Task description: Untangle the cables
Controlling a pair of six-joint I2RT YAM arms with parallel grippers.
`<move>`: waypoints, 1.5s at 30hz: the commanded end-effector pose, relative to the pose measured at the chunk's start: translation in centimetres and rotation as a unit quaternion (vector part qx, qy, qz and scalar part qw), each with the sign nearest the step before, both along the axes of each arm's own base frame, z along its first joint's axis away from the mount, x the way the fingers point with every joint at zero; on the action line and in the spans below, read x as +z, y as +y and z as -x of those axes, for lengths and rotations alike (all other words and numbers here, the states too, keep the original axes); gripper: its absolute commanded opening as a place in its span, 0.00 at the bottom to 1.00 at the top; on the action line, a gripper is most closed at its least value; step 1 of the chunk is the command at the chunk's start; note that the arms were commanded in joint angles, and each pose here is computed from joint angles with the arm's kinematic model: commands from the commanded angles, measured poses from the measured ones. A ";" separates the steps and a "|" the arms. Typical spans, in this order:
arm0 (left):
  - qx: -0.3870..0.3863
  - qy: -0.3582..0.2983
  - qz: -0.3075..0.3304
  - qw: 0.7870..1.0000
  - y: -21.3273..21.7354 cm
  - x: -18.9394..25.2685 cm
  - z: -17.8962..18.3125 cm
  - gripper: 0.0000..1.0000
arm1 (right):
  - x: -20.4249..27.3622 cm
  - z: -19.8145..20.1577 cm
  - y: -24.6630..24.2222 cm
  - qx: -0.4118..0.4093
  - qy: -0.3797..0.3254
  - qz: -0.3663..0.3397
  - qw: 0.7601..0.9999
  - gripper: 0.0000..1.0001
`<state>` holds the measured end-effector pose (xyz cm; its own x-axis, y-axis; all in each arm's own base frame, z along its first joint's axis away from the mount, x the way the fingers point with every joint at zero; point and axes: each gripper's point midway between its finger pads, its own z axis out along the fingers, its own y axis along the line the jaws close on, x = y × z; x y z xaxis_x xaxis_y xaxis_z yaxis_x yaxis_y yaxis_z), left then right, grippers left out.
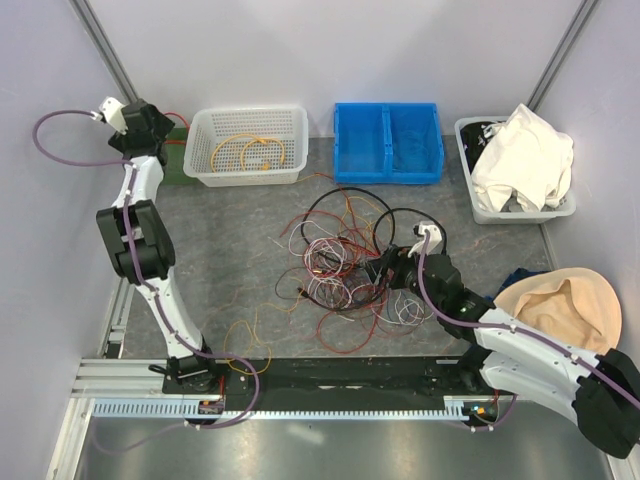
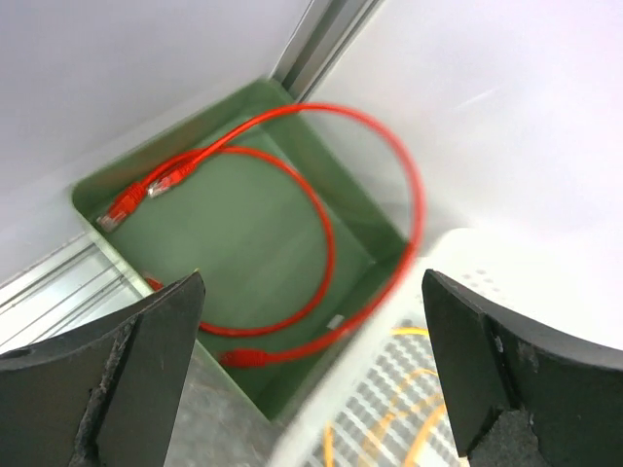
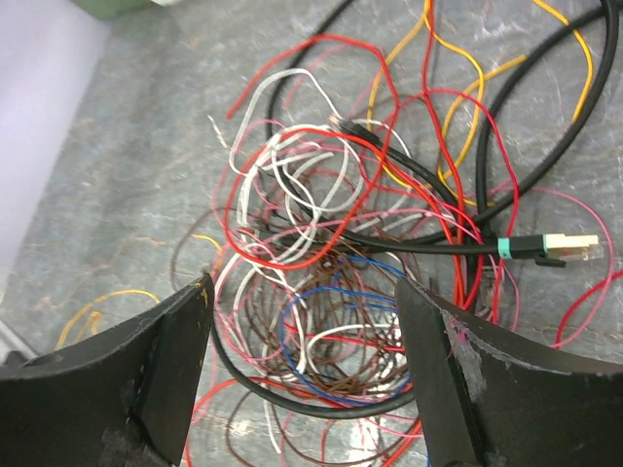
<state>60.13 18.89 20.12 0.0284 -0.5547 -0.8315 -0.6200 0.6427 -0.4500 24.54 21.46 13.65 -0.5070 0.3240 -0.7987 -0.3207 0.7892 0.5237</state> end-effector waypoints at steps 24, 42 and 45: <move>-0.442 0.037 0.030 0.896 -36.3 4.2 27.7 1.00 | 7.4 0.3 -1.5 -0.006 -0.062 0.009 0.998 0.83; -0.519 0.140 0.112 0.836 -40.9 -7.6 38.8 1.00 | 4.1 0.7 -2.3 -0.017 -0.020 0.065 0.998 0.81; -0.521 0.134 0.109 0.836 -40.4 -8.1 39.3 0.99 | 4.0 0.8 -3.1 -0.027 -0.028 0.077 0.996 0.82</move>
